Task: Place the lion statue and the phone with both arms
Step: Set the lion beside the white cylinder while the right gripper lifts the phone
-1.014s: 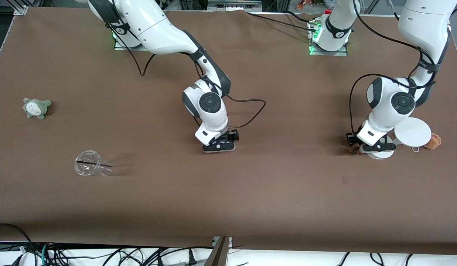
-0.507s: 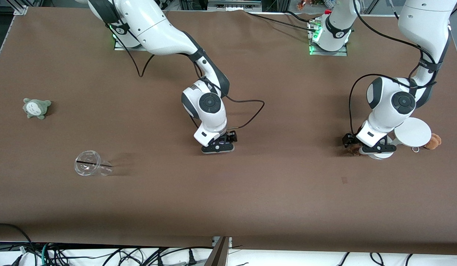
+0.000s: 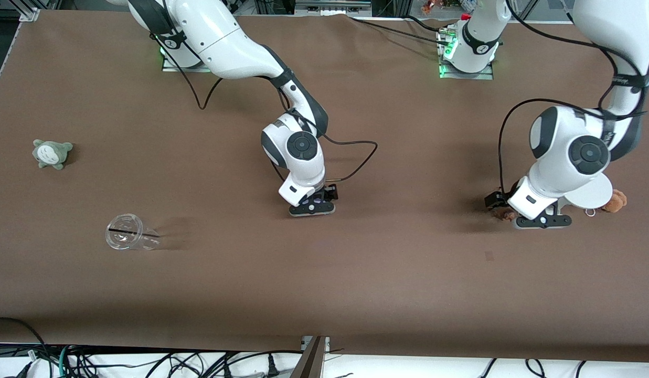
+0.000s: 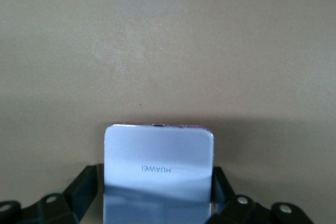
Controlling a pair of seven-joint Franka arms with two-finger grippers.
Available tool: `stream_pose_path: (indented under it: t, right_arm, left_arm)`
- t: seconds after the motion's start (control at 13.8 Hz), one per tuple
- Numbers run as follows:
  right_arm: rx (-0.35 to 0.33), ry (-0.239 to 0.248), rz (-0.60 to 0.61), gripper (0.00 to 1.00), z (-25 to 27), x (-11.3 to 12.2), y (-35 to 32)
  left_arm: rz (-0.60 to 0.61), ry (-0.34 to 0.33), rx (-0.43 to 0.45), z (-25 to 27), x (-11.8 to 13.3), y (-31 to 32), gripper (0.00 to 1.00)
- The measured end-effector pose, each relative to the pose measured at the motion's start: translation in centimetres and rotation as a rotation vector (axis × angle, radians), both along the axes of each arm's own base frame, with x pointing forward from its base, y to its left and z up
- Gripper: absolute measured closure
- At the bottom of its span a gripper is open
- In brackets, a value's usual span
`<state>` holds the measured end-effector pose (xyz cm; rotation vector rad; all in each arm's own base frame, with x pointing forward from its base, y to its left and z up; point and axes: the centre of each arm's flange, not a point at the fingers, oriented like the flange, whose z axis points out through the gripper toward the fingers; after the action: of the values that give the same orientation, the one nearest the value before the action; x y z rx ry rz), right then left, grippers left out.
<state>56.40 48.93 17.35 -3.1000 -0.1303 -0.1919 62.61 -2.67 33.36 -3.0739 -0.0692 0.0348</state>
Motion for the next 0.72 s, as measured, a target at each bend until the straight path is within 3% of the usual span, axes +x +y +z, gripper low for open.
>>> stream_pose_path:
  t: [0.14, 0.51, 0.72]
  right_arm:
    - [0.0, -0.004, -0.008, 0.17, 0.1, 0.5, -0.5]
    - [-0.023, 0.009, -0.025, 0.17, 1.9, 3.6, -3.9]
    - [-0.046, 0.055, 0.028, 0.17, 5.1, 6.4, -8.3]
  left_arm:
    - [0.01, 0.02, 0.015, 5.2, 1.2, 0.0, 0.0]
    - [0.048, 0.014, -0.003, 13.3, 2.4, 0.5, 0.0]
    - [0.063, 0.015, -0.013, 16.1, 2.5, 0.8, 0.0]
